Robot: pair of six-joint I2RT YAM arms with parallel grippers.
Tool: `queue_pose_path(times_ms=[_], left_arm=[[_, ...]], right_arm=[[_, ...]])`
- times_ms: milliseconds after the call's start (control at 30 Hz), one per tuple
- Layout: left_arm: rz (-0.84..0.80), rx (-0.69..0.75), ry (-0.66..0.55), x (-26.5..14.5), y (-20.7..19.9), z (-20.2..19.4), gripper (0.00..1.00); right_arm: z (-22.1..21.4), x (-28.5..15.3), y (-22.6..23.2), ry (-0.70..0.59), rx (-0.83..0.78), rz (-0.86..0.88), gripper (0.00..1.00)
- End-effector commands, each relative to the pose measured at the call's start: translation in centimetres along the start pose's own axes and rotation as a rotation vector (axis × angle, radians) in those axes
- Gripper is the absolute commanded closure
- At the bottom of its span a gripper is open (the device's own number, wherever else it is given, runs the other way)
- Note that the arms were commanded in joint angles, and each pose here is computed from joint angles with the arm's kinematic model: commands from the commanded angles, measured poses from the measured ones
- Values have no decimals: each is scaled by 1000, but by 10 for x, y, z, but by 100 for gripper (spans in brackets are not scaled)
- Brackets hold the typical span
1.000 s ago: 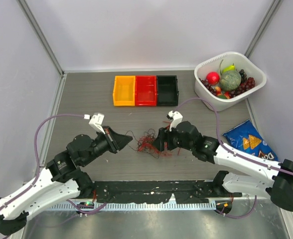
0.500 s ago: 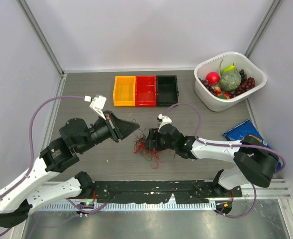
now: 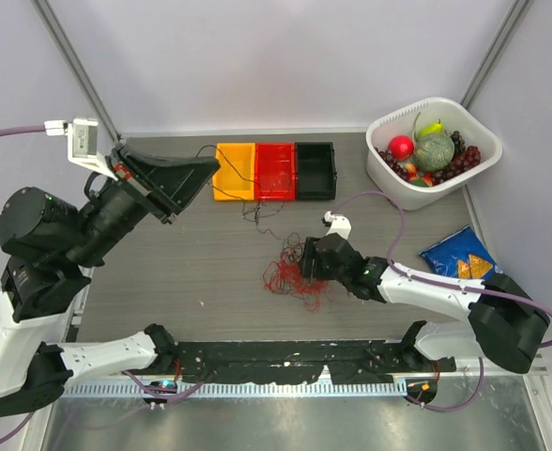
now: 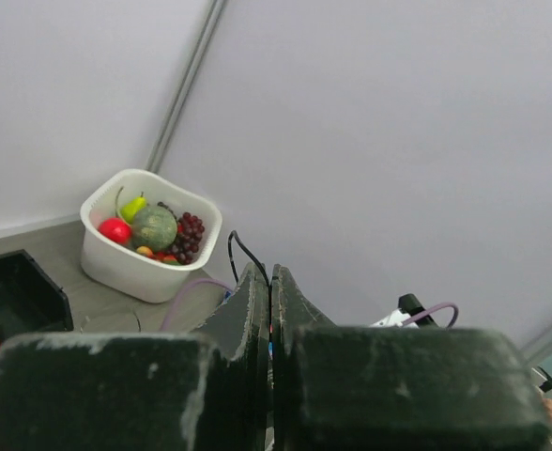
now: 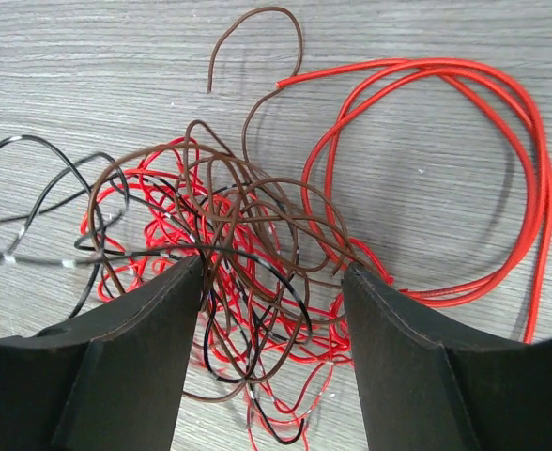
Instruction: Untangle the cables
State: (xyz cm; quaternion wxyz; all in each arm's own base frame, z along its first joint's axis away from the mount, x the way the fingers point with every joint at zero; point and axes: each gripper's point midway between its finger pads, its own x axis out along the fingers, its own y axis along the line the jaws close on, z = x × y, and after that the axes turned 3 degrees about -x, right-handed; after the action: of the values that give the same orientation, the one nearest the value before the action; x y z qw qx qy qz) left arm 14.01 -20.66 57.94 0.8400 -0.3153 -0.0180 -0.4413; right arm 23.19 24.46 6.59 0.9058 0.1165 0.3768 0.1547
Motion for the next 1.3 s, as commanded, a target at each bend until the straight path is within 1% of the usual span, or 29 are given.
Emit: queue_pose_path(times_ms=[0, 133, 233, 333, 367, 400, 433, 467, 500, 533, 567, 600, 633, 700, 733, 833, 867, 900, 933, 1133, 1167, 1200, 1233, 1267], left_arm=[[35, 55, -5, 17, 7, 1, 100], [-13, 48, -42, 16, -8, 17, 100], [34, 61, -9, 18, 5, 5, 100], [114, 59, 50, 20, 30, -22, 100], [124, 51, 58, 18, 34, -29, 100], [128, 42, 65, 18, 38, -36, 100], [124, 23, 67, 17, 40, -42, 100], [121, 6, 69, 17, 42, -49, 100], [119, -11, 78, 16, 46, -59, 100], [110, -29, 74, 14, 45, -61, 100], [101, -37, 76, 13, 45, -64, 100], [98, -44, 71, 12, 45, -63, 100], [97, -46, 64, 10, 44, -61, 100], [107, -44, 54, 8, 44, -57, 100], [111, -45, 48, 6, 43, -53, 100], [86, -65, 34, 2, 35, -45, 100], [75, -74, 25, -1, 32, -41, 100], [68, -77, 20, -2, 30, -39, 100], [62, -77, 15, -4, 28, -36, 100], [54, -74, -14, -8, 21, -21, 100], [49, -74, -18, -8, 20, -19, 100], [47, -73, -22, -7, 19, -18, 100], [45, -72, -25, -7, 19, -18, 100], [49, -72, -27, -7, 19, -17, 100]], right_arm=[[13, -7, -12, -34, -64, -56, 33], [13, -8, -17, -5, -102, -90, 31], [19, -17, -17, -9, -153, -84, 30], [34, -40, 7, -48, -232, 45, 29], [49, -57, 18, -113, -274, 105, 28], [51, -67, 30, -132, -303, 165, 27], [67, -88, 43, -215, -333, 235, 27], [68, -97, 53, -235, -351, 297, 27], [82, -116, 64, -316, -359, 373, 26], [81, -123, 71, -330, -370, 430, 25], [90, -134, 82, -386, -370, 493, 25], [87, -135, 84, -387, -371, 516, 25], [96, -142, 97, -432, -357, 575, 25], [93, -142, 114, -430, -353, 664, 25], [87, -135, 116, -410, -352, 671, 25], [90, -127, 131, -431, -311, 725, 26], [83, -117, 133, -398, -305, 729, 26], [84, -119, 140, -406, -305, 755, 27], [80, -111, 140, -382, -303, 745, 27], [79, -95, 131, -403, -237, 686, 27], [78, -91, 125, -408, -222, 652, 27], [81, -88, 116, -412, -188, 597, 27], [90, -81, 98, -440, -148, 484, 27], [92, -74, 74, -432, -119, 350, 26]])
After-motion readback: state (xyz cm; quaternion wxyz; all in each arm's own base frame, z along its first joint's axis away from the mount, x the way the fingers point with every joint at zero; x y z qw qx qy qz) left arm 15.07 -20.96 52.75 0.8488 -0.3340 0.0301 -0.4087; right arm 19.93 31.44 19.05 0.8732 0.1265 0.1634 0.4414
